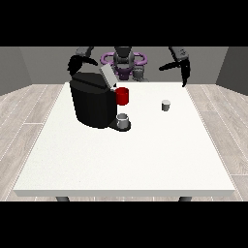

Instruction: Insert the coffee pod into the coffee machine and close the lid

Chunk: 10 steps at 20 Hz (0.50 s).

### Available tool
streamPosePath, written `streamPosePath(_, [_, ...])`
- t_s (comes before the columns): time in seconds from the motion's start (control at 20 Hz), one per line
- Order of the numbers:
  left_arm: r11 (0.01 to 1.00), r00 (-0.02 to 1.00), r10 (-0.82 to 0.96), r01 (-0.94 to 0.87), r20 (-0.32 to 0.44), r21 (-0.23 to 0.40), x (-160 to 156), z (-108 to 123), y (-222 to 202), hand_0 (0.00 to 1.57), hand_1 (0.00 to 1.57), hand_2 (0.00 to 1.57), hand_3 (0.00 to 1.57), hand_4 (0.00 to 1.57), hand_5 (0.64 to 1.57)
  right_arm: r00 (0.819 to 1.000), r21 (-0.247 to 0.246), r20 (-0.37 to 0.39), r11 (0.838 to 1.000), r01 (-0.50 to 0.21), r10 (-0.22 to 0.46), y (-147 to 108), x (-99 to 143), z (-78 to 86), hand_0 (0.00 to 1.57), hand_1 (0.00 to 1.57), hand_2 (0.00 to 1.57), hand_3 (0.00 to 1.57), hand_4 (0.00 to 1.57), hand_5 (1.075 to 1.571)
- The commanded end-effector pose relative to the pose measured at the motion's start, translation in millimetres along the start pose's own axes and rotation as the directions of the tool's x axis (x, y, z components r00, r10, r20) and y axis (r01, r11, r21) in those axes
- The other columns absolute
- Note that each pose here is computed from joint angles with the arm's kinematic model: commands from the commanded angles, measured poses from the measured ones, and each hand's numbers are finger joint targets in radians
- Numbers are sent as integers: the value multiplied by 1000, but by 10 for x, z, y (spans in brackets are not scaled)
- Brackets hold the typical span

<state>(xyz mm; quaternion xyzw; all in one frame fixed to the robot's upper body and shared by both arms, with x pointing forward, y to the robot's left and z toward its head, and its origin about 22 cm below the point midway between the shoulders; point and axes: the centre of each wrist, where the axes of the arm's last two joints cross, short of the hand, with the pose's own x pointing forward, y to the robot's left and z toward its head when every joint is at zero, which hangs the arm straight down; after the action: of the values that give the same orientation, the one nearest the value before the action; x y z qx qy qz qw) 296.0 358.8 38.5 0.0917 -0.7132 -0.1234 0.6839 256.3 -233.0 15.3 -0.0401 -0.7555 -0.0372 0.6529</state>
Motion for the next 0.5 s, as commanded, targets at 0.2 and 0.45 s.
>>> streamPosePath(0.2, [999, 996, -38, 38, -85, -6, -130, -267, -30, 0, 0, 0, 0, 0, 1571, 1000, 43, 12, 999, -4, 4, -35, 47, -150, 0, 0, 0, 0, 340, 1571])
streamPosePath(0.45, [995, 990, -82, 87, -116, 40, -147, -368, 243, 0, 0, 0, 0, 0, 1571, 999, 29, 41, 1000, 5, -7, 75, 98, -213, 0, 0, 0, 0, 397, 1571])
